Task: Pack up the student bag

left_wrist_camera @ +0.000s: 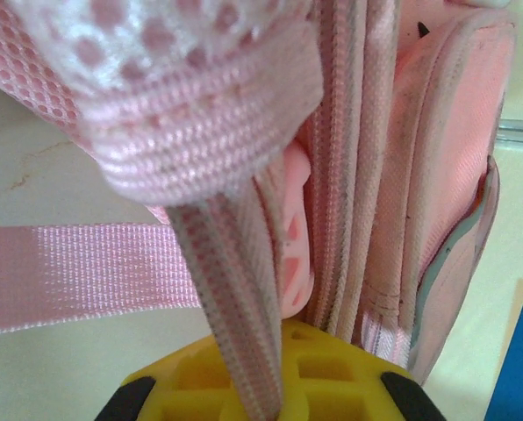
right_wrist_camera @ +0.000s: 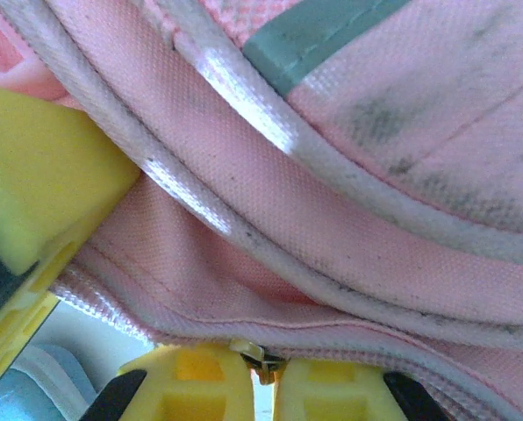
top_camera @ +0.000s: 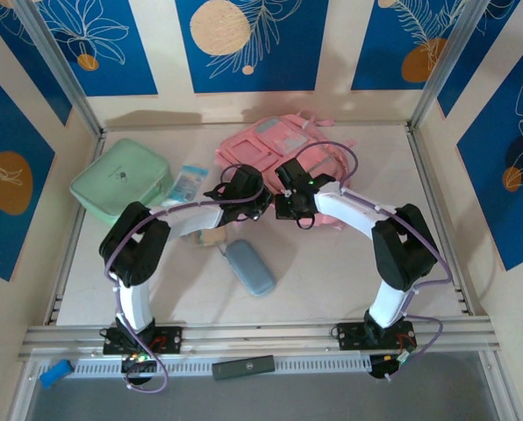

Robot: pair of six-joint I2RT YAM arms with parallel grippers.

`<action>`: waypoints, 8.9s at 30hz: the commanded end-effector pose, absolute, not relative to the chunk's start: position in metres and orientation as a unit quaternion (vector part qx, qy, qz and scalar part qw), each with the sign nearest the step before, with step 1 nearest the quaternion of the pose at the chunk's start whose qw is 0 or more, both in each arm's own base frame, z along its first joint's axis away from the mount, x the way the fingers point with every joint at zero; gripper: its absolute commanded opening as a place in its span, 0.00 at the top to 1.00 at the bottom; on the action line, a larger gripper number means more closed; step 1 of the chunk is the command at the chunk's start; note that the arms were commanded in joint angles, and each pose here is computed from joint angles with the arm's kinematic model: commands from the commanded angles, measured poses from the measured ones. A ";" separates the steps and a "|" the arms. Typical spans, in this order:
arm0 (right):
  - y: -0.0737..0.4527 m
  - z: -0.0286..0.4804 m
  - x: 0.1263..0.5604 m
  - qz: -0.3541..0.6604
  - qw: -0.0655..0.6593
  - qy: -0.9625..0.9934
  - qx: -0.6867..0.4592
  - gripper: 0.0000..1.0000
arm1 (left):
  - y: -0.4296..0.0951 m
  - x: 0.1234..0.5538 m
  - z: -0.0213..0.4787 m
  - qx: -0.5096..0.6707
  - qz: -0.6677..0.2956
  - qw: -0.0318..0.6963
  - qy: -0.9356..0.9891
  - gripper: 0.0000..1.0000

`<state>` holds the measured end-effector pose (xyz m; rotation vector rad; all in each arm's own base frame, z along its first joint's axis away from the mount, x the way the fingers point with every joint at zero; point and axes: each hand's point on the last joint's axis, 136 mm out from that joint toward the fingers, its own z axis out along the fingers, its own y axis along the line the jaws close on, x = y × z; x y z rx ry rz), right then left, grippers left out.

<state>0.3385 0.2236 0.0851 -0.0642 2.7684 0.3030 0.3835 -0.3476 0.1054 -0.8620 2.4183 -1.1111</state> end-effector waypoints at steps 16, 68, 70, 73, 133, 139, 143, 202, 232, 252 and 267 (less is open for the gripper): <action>0.124 0.092 0.257 0.010 0.137 0.989 0.060 1.00 | -0.312 0.397 0.151 -0.279 -0.416 0.209 0.840 1.00; 0.144 0.092 0.230 -0.002 0.119 0.992 0.051 1.00 | -0.289 0.405 0.111 -0.290 -0.380 0.189 0.858 1.00; 0.126 0.092 0.221 -0.025 0.112 0.991 0.065 1.00 | -0.279 0.413 0.112 -0.286 -0.385 0.176 0.860 1.00; 0.130 0.096 0.221 -0.019 0.117 0.992 0.050 1.00 | -0.276 0.428 0.116 -0.275 -0.407 0.171 0.854 1.00; 0.076 0.092 0.273 -0.031 0.161 0.976 0.140 1.00 | -0.224 0.389 0.137 -0.298 -0.307 0.202 0.881 1.00; 0.095 0.089 0.284 0.004 0.171 0.979 0.113 1.00 | -0.229 0.412 0.144 -0.257 -0.342 0.191 0.884 1.00; 0.111 0.085 0.288 0.003 0.156 0.983 0.098 1.00 | -0.232 0.428 0.151 -0.214 -0.328 0.205 0.897 1.00; 0.108 0.143 0.309 0.212 0.145 0.947 0.194 0.46 | -0.313 0.313 0.085 -0.174 -0.294 0.135 0.930 1.00; 0.096 0.090 0.385 0.123 0.103 0.911 0.379 0.43 | -0.353 0.325 0.115 -0.085 -0.307 0.169 0.933 0.66; 0.090 0.035 0.416 0.087 0.119 0.928 0.343 0.27 | -0.321 0.323 0.065 -0.067 -0.203 0.162 0.963 0.71; 0.088 0.070 0.400 0.178 0.153 0.910 0.341 0.96 | -0.292 0.361 0.057 -0.049 -0.163 0.194 0.966 0.70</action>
